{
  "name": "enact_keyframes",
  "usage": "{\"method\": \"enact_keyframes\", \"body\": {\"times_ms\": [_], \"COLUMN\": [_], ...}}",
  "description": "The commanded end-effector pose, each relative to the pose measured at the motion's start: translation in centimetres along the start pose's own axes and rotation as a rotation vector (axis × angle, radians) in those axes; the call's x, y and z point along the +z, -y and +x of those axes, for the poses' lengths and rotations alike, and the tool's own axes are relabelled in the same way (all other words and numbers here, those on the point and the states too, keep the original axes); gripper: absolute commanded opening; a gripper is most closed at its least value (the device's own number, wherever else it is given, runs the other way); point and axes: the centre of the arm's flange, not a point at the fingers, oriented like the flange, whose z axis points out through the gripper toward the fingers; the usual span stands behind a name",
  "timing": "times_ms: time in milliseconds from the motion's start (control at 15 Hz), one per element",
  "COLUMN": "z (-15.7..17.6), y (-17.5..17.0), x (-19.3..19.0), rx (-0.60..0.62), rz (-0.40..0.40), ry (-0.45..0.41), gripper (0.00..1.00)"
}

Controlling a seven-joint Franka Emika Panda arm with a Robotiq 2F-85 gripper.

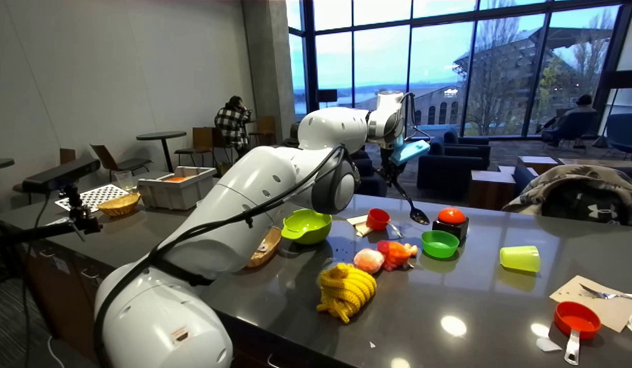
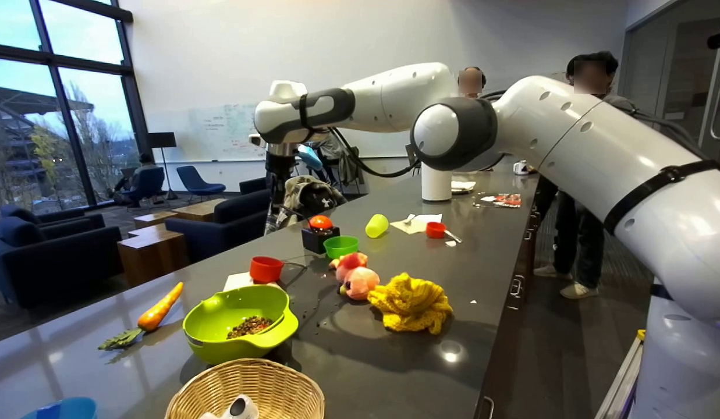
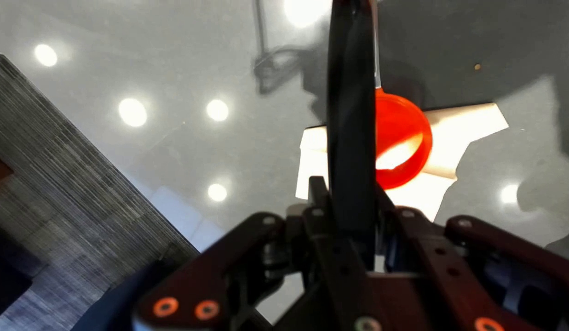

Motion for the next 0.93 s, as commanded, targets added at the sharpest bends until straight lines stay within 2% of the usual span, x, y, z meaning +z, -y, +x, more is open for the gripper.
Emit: {"method": "enact_keyframes", "body": {"times_ms": [0,867], "z": [0.6,-3.5], "y": [-3.0,-6.3], "x": [-0.4,-0.3], "rx": [0.031,0.147], "rz": [-0.004,0.038], "ry": [-0.012,-0.174], "gripper": [0.06,0.06]}}
